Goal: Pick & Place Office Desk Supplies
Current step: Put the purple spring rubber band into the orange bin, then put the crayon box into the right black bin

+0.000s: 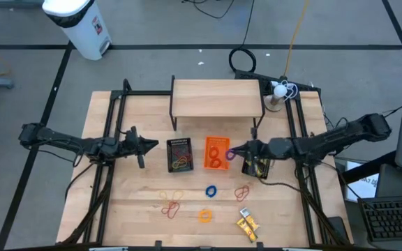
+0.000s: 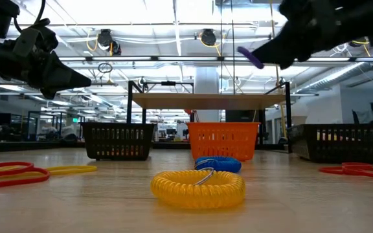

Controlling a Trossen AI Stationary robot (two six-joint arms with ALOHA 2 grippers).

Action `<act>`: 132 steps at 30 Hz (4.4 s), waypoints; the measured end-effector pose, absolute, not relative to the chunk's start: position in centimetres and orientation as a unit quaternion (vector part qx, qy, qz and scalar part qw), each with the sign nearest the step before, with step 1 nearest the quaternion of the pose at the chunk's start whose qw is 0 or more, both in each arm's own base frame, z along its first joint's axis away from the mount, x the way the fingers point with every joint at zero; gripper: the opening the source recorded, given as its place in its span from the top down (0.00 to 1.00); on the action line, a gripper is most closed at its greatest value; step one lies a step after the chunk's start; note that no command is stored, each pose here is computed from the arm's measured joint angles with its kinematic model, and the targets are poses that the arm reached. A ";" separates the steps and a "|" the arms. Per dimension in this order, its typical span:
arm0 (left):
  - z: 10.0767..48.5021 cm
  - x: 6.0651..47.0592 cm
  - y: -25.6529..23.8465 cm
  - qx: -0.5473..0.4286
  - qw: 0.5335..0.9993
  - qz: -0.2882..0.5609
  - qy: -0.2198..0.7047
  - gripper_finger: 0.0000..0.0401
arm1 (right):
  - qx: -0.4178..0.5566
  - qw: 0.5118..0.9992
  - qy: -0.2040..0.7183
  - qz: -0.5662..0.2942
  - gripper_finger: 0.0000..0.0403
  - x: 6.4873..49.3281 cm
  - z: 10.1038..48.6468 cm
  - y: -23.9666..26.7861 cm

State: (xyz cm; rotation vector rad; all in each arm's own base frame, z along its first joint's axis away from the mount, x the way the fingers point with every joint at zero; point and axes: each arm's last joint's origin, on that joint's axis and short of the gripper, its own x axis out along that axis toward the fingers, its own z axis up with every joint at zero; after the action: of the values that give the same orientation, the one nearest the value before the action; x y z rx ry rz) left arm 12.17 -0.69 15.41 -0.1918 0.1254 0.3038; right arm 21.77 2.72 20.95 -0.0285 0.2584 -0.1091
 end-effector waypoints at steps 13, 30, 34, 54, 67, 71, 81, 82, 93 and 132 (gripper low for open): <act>15.4 12.2 -0.7 -0.095 0.982 0.151 0.062 0.94 | -0.009 0.968 0.241 -0.070 0.99 28.3 18.6 1.6; 15.4 12.2 -0.7 -0.095 0.982 0.151 0.062 0.94 | 0.029 0.940 0.325 -0.097 0.96 30.2 13.1 -0.7; 15.4 12.2 -0.7 -0.095 0.982 0.151 0.062 0.94 | 0.026 0.942 0.320 -0.099 0.82 30.4 12.8 -0.8; 15.5 12.2 -0.9 -0.082 0.987 0.120 0.064 0.94 | -0.016 0.998 0.061 0.025 0.57 24.8 20.8 2.2; 15.6 12.2 -0.9 -0.054 0.989 0.119 0.065 0.99 | 0.005 1.000 -0.019 -0.014 0.97 16.5 17.0 1.6; 15.6 12.2 -0.9 -0.054 0.989 0.119 0.065 0.98 | 0.009 0.998 -0.034 -0.045 0.98 15.3 16.8 1.2; 15.1 12.1 -0.8 -0.058 0.986 0.132 0.088 0.96 | 0.000 0.998 -0.046 -0.049 1.00 13.5 17.8 0.9; 15.0 12.1 -0.8 -0.058 0.985 0.134 0.092 0.96 | 0.000 0.998 -0.048 -0.049 1.00 13.3 17.9 0.9; 14.8 12.1 -0.7 -0.045 0.984 0.137 0.101 0.97 | -0.009 0.998 -0.055 -0.042 1.00 11.3 18.2 0.3; 13.0 11.9 -0.5 -0.050 0.964 0.183 0.184 0.99 | 0.004 0.994 0.037 -0.100 0.99 12.7 16.2 -0.2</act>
State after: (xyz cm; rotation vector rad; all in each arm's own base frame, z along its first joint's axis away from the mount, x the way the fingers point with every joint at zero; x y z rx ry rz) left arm 11.91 -0.53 12.97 -0.1013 0.3732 0.3706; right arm 12.66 -0.20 16.17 0.0076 0.0744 -0.2010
